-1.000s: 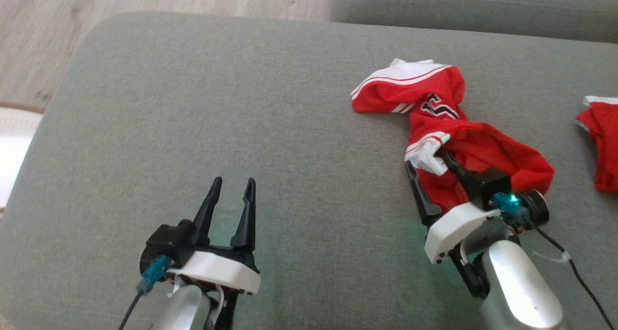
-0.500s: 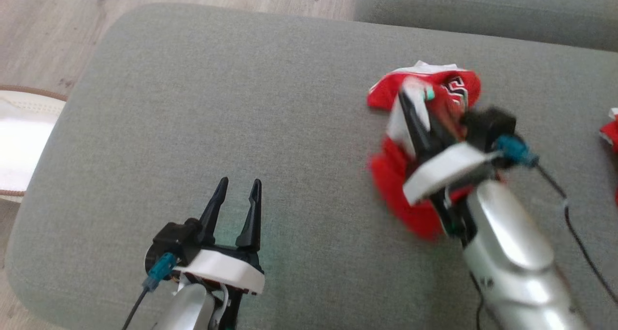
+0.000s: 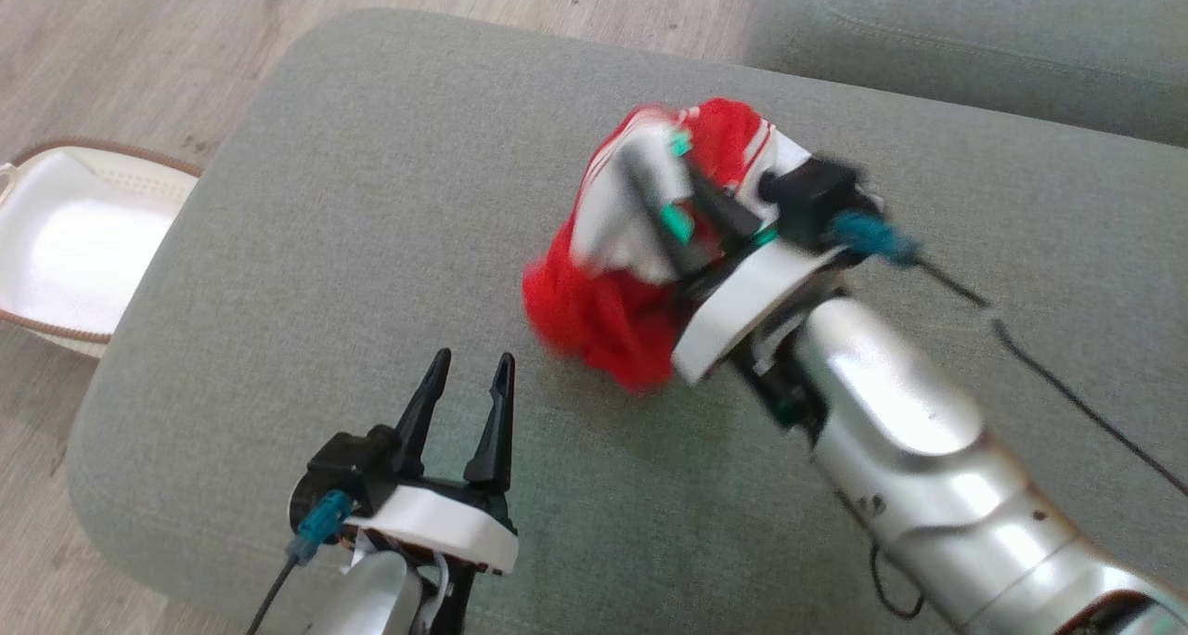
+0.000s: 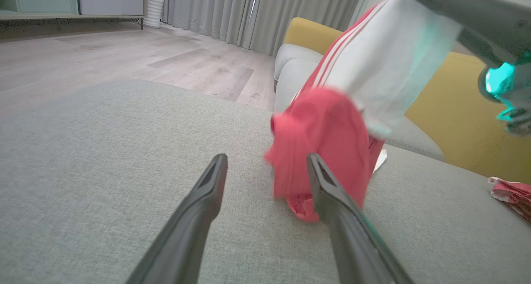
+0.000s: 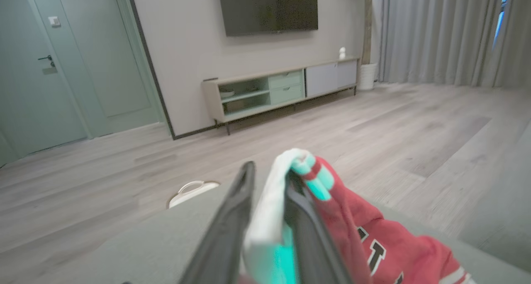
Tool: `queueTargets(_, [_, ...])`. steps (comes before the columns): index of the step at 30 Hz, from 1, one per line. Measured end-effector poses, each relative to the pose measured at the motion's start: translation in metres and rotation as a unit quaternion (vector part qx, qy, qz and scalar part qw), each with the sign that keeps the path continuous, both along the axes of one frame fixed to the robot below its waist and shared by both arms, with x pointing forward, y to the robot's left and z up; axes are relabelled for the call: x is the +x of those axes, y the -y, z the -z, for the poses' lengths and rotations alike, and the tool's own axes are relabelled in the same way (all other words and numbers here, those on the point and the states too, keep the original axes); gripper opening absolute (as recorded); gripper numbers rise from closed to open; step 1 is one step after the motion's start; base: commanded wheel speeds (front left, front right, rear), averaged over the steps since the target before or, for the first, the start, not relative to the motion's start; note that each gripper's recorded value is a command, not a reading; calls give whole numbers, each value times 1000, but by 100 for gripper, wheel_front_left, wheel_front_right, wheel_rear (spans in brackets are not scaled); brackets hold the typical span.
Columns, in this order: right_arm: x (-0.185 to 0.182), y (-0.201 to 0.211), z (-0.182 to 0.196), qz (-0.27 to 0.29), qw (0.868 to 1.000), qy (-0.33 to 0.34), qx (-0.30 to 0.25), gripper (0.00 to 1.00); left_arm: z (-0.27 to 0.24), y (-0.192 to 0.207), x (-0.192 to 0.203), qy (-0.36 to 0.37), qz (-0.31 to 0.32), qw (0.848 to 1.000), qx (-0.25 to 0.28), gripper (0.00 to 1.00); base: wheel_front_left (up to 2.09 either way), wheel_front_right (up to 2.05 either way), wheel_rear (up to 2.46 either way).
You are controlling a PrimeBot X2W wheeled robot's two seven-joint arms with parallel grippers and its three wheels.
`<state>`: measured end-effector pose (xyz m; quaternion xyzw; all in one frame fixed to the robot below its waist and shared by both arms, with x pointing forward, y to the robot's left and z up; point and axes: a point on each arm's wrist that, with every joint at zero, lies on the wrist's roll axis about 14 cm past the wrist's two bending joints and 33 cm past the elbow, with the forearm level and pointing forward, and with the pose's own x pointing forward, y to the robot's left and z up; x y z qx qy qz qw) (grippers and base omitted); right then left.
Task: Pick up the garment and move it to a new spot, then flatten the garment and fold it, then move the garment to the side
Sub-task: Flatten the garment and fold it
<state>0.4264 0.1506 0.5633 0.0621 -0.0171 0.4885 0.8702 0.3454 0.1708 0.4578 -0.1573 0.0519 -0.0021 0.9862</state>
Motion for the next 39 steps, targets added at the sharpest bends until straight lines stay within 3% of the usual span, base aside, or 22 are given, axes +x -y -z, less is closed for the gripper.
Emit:
queueTargets(4, [-29,-20,28,-55,997,-34,-36,100,3,-3,-1,-6,-5,1000,0,100,0,0,0])
queueTargets(9, [-31,-10,50,-49,995,-56,-63,100,3,-5,6,-5,-10,1000,-1,100,0,0,0])
queueTargets(17, [25,80,46,102,994,-31,-32,100,-10,9,23,19,15,1000,2,100,0,0,0])
queueTargets(19, [40,130,46,175,984,-24,-19,100,-15,15,29,28,24,999,3,100,0,0,0])
queueTargets(25, [19,200,73,281,958,-48,-4,100,-21,30,35,39,50,998,4,100,0,0,0])
queueTargets(30, [-12,219,103,312,946,-83,-14,100,-12,37,34,28,62,998,1,100,0,0,0])
queueTargets(39, [-10,220,87,315,947,-60,-1,100,20,34,36,-26,62,997,50,100,0,0,0])
